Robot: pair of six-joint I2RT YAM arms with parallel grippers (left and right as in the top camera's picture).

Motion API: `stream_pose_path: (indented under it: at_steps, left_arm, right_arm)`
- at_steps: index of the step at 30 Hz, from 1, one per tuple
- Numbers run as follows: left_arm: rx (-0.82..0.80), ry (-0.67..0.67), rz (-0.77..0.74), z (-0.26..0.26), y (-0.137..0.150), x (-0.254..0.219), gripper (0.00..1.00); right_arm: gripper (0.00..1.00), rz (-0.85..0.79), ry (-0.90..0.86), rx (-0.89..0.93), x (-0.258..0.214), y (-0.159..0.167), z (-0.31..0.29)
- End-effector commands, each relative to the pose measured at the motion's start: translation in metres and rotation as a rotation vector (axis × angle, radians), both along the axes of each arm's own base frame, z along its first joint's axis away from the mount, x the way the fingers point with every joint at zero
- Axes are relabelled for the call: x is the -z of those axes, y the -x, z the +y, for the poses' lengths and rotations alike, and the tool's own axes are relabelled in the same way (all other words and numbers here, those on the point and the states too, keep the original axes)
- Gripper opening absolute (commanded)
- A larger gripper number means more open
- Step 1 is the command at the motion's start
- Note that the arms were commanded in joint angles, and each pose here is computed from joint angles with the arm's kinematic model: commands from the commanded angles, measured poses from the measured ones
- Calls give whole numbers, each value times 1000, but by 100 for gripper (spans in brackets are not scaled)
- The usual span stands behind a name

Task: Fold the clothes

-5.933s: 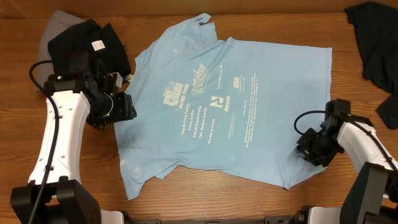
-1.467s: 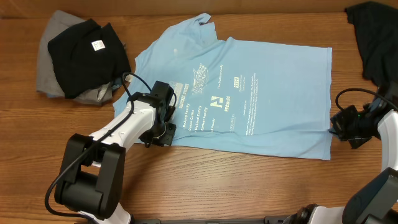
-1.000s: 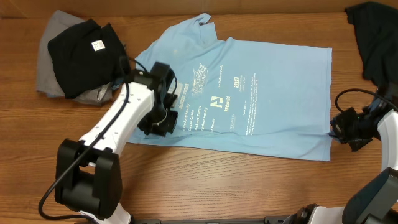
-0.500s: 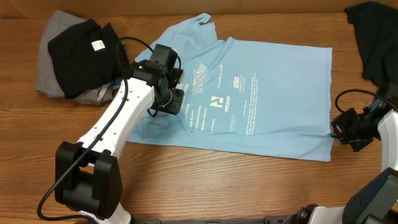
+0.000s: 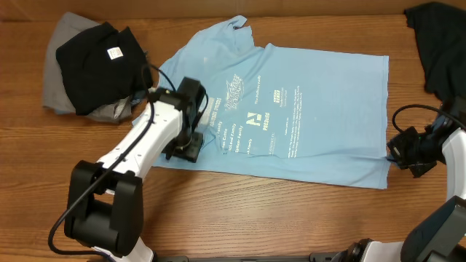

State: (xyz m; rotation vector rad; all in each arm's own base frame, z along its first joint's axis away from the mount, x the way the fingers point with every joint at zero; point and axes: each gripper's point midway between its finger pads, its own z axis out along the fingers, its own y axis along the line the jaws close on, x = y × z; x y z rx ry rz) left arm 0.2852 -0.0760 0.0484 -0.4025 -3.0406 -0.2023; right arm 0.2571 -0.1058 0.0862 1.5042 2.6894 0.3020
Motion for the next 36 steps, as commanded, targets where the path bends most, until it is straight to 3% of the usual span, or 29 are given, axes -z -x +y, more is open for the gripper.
stream_pose_path:
  at_steps: [1,5,12,14,18,19,28,36]
  left_arm:
    - [-24,-39,-29,9,3,10,59]
    - [-121,-40,-76,11,-5,12,54]
    - [-144,-60,-135,22,-16,23,54]
    - [-145,-61,-134,23,-14,27,46]
    - [-146,-63,-140,23,-15,26,8]
    - [-148,-63,-139,24,-16,25,4]
    - [-280,-102,-105,45,-13,-45,4]
    - [-321,-79,-258,60,-30,-99,4]
  right_arm:
    - [4,-32,30,-1,-10,-5,-5]
    - [4,-34,30,-1,-10,-5,-5]
    - [4,-33,30,-1,-10,-5,-5]
    - [4,-33,30,-1,-10,-5,-5]
    - [4,-34,31,-1,-10,-5,-5]
    - [4,-34,31,0,-10,-5,-5]
    - [4,-39,47,-54,-24,1,-4]
    - [4,-32,69,-40,-34,11,-3]
